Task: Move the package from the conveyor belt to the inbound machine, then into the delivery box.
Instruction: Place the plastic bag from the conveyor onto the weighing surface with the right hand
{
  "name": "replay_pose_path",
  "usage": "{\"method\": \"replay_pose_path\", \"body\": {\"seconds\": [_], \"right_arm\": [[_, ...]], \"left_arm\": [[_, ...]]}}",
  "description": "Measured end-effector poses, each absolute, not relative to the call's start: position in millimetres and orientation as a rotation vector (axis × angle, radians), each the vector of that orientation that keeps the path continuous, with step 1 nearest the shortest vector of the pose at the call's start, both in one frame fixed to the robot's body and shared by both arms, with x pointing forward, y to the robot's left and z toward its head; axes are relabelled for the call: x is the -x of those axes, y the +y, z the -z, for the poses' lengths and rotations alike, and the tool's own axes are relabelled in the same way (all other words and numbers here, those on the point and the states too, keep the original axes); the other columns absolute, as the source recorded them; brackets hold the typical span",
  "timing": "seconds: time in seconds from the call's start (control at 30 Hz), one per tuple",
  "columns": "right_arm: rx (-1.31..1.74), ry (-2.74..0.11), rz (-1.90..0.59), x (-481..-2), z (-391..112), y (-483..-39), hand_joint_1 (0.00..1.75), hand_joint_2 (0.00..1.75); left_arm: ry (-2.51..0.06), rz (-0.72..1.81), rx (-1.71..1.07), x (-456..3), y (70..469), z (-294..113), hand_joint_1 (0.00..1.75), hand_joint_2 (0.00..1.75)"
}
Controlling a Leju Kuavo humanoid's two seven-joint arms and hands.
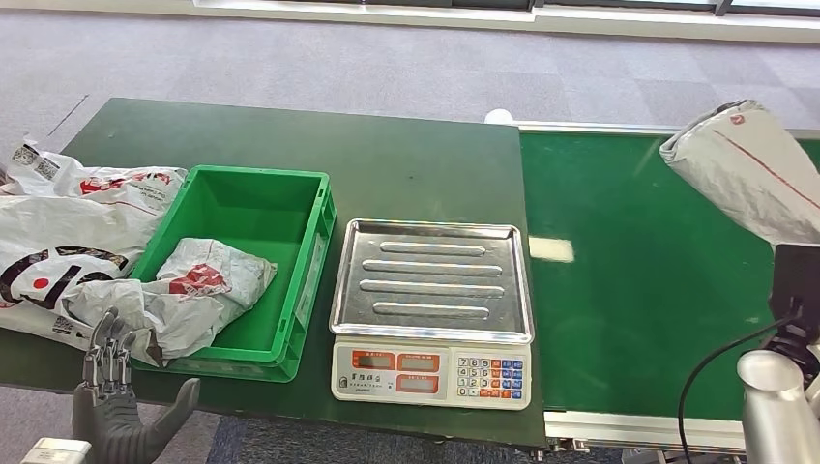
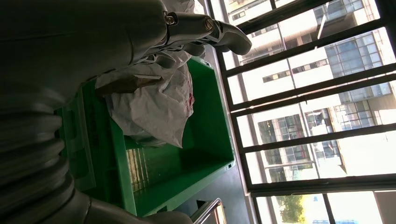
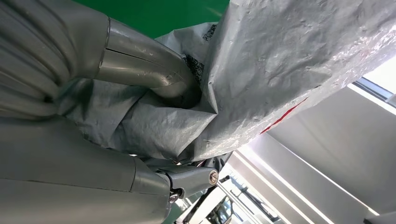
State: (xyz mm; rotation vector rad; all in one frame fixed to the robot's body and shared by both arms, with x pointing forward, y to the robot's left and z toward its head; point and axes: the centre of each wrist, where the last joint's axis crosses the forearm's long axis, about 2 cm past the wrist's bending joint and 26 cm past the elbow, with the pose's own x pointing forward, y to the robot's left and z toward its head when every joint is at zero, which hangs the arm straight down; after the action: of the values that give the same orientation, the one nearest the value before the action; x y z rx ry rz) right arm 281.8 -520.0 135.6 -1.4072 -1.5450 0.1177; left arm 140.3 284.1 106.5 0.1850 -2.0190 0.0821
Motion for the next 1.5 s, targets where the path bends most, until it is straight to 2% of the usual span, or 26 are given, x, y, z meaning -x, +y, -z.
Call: {"method": "replay_pose_path", "body": {"seconds": [0.43,0.5,0.57,0.63,0.7,0.73,0.8,0.93,1.33,1.37,1.47,1.5], "right_arm": [[1.406,-1.547,-0.122,-282,-136,-520,1.75,1.75],[1.377,-1.577,-0.201,-287,-138,-513,1.75,1.75],[1.237,-1.629,-0.414,-316,-146,-470,1.75,1.75],[0.990,-1.588,-0.748,-357,-158,-388,1.75,1.75],[0.750,-1.477,-1.103,-376,-163,-309,1.75,1.75],[0.659,-1.450,-1.218,-376,-162,-284,1.75,1.75],[0.568,-1.496,-1.277,-373,-162,-258,1.75,1.75],[0.623,-1.650,-1.202,-372,-172,-252,1.75,1.75],[0.634,-1.692,-1.216,-365,-175,-247,1.75,1.75],[0.634,-1.697,-1.218,-363,-175,-246,1.52,1.75],[0.632,-1.711,-1.225,-358,-174,-244,0.21,1.75],[0.625,-1.715,-1.227,-356,-174,-244,0.00,1.75]], "left_arm": [[-2.020,-0.083,-0.186,-140,284,-107,0.00,1.75],[-2.028,-0.095,-0.192,-140,285,-107,0.00,1.75],[-2.042,-0.115,-0.190,-143,288,-108,0.00,1.75],[-2.064,-0.112,-0.167,-151,293,-112,0.00,1.75],[-2.086,-0.096,-0.146,-159,296,-116,0.00,1.75],[-2.089,-0.090,-0.142,-161,297,-117,0.00,1.75],[-2.084,-0.084,-0.144,-160,299,-116,0.00,1.75],[-2.080,-0.072,-0.147,-162,301,-116,0.00,1.75],[-2.077,-0.072,-0.140,-168,300,-115,0.00,1.75],[-2.076,-0.070,-0.140,-168,300,-115,0.00,1.75],[-2.075,-0.067,-0.139,-169,300,-114,0.00,1.75],[-2.075,-0.067,-0.138,-170,300,-114,0.00,1.75]]}}
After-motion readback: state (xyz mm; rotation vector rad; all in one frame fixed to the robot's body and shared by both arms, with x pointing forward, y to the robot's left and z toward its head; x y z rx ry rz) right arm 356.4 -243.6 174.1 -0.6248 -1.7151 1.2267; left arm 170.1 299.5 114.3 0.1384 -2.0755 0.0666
